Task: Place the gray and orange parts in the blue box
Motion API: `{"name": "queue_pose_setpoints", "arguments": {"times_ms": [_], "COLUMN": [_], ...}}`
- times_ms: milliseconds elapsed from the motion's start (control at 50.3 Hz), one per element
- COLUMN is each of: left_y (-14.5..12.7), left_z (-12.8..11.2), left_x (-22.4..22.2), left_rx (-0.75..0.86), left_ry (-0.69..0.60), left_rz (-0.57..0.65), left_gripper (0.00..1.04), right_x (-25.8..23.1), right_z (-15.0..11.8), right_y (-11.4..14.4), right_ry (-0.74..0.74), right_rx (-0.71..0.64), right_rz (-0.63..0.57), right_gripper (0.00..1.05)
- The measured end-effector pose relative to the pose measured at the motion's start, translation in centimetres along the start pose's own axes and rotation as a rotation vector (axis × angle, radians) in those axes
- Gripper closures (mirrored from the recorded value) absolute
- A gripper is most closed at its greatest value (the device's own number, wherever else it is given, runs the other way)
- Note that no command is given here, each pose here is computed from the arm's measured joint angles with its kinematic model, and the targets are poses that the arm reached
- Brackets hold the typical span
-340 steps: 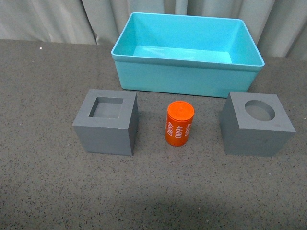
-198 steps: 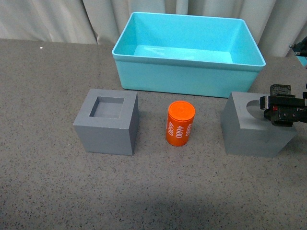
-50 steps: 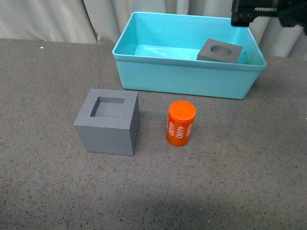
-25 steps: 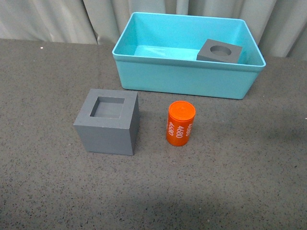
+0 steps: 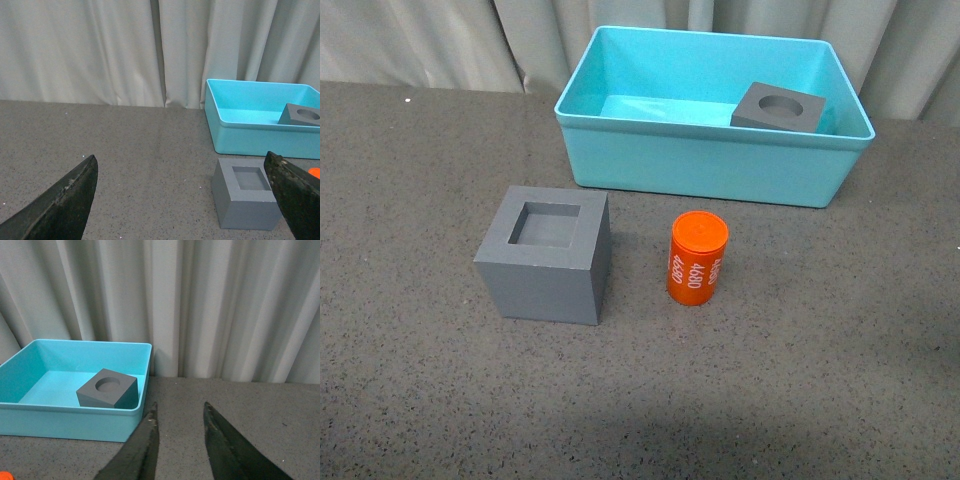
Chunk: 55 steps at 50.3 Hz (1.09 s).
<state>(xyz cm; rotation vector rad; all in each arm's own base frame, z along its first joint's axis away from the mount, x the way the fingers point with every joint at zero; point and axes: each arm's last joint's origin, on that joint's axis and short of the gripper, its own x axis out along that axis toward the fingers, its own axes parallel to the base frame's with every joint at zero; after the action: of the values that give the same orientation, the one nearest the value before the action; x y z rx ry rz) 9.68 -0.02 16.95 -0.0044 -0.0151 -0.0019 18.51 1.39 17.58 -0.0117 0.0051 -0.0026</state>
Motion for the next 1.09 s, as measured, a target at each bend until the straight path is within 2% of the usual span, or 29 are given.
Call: {"name": "queue_pose_setpoints", "arguments": {"times_ms": [159,199,219,239,298,378,458,597,736,1094], "left_y": [0.0,0.0,-0.1,0.0,0.1,0.2,0.0,-0.6,-2.4,-6.5], "left_z": [0.0,-0.2,-0.2,-0.2,-0.2,0.0,0.7,1.2,-1.0,-4.6], "left_x": [0.0,0.1,0.2,0.5,1.5,3.0,5.1,9.3,14.4,20.6], "left_rx": [-0.012,-0.054,-0.056,-0.07,-0.105,-0.148,-0.189,-0.237,-0.249,-0.216], "left_ry": [0.015,0.134,0.17,0.257,0.339,0.361,0.367,0.428,0.607,0.745], "left_rz": [0.021,0.133,0.141,0.251,0.346,0.354,0.296,0.181,0.069,-0.06], "left_gripper": [0.07,0.07,0.07,0.07,0.07,0.07,0.07,0.07,0.07,0.07], "right_x": [0.0,0.0,0.0,0.0,0.0,0.0,0.0,0.0,0.0,0.0], "right_z": [0.0,0.0,0.0,0.0,0.0,0.0,0.0,0.0,0.0,0.0], "right_y": [0.0,0.0,0.0,0.0,0.0,0.0,0.0,0.0,0.0,0.0], "right_ry": [-0.002,-0.002,-0.002,-0.001,-0.003,-0.002,0.0,0.0,0.0,0.0], "right_rx": [0.0,0.0,0.0,0.0,0.0,0.0,0.001,0.002,0.002,0.002], "right_rz": [-0.001,0.0,0.0,0.001,0.0,0.002,0.002,0.002,0.002,0.002], "right_gripper": [0.54,0.47,0.45,0.4,0.29,0.19,0.08,0.1,0.1,0.1]}}
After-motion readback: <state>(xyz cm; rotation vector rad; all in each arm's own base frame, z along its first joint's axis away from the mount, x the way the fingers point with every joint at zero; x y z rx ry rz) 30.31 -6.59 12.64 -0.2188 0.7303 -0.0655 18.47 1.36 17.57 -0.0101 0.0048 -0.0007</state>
